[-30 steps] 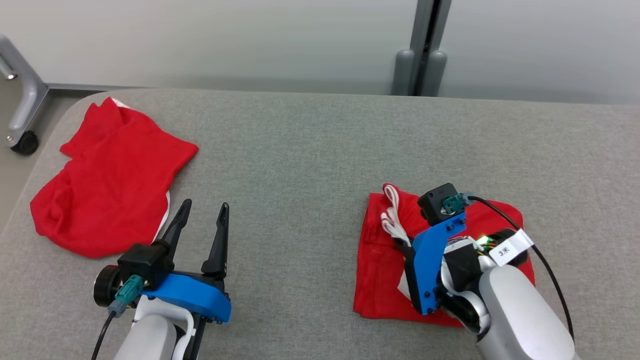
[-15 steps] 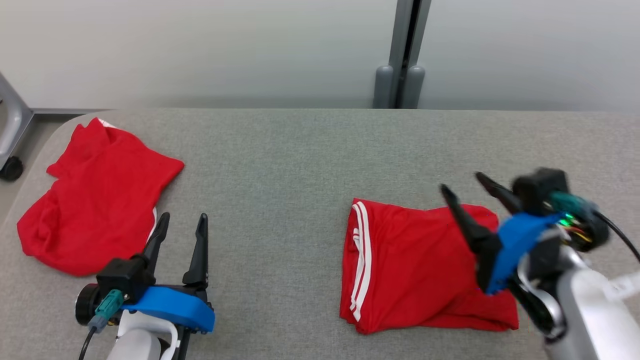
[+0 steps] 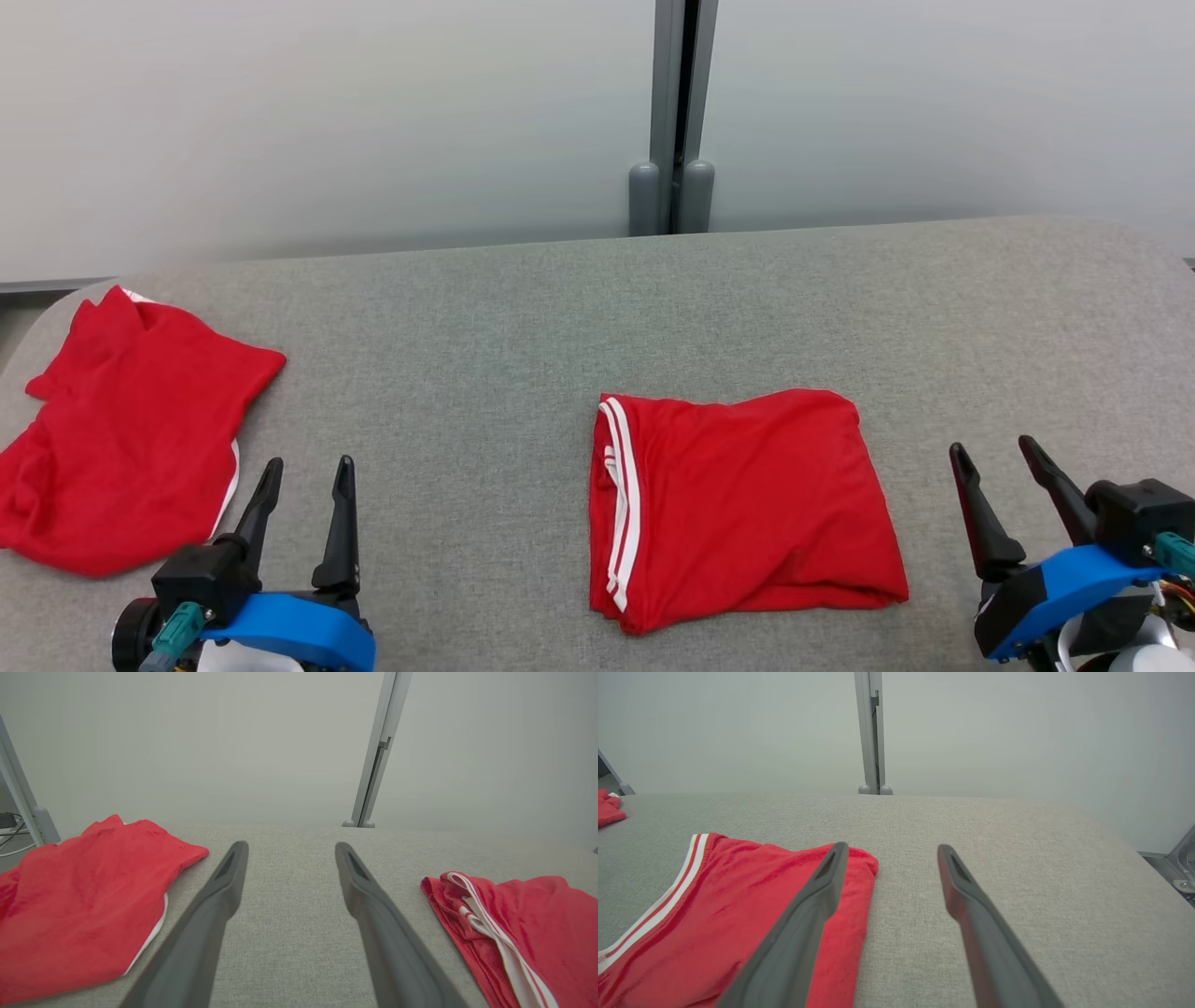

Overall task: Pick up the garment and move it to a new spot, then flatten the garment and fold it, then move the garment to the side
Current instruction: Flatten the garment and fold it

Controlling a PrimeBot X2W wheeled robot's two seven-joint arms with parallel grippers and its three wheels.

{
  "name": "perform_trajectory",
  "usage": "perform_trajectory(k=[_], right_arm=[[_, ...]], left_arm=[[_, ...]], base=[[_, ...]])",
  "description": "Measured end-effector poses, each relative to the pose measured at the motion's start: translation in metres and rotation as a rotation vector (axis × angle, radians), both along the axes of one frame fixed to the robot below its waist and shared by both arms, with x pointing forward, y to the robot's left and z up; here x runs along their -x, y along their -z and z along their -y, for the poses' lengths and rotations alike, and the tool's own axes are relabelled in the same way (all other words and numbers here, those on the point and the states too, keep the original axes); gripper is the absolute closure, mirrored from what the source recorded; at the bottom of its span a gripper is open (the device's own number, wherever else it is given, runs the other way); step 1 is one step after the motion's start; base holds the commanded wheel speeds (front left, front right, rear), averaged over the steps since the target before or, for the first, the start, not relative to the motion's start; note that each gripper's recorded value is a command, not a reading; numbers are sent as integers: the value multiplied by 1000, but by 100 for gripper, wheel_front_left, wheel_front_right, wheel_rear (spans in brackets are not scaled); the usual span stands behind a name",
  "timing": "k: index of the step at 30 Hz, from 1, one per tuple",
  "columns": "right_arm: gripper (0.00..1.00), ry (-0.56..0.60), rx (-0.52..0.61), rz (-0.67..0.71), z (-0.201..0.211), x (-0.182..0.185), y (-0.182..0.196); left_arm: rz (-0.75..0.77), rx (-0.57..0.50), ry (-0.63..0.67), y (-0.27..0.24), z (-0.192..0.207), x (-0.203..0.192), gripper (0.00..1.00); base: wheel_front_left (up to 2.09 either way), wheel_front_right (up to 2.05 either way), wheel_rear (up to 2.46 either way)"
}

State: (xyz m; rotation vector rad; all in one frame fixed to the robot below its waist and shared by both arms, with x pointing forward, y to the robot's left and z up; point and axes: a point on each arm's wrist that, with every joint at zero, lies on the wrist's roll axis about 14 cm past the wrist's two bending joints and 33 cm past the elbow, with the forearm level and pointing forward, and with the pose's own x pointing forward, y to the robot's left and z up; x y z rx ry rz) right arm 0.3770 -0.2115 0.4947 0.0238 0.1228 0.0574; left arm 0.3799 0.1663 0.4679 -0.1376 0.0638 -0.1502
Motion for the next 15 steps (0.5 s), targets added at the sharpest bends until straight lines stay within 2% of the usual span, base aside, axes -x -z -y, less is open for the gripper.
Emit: perform_trajectory(k=[15], right_arm=[[0, 22, -49, 19, 2, 3, 5]], left_arm=[[-13, 2, 7, 4, 4, 7, 0]], base=[[0, 0, 0]])
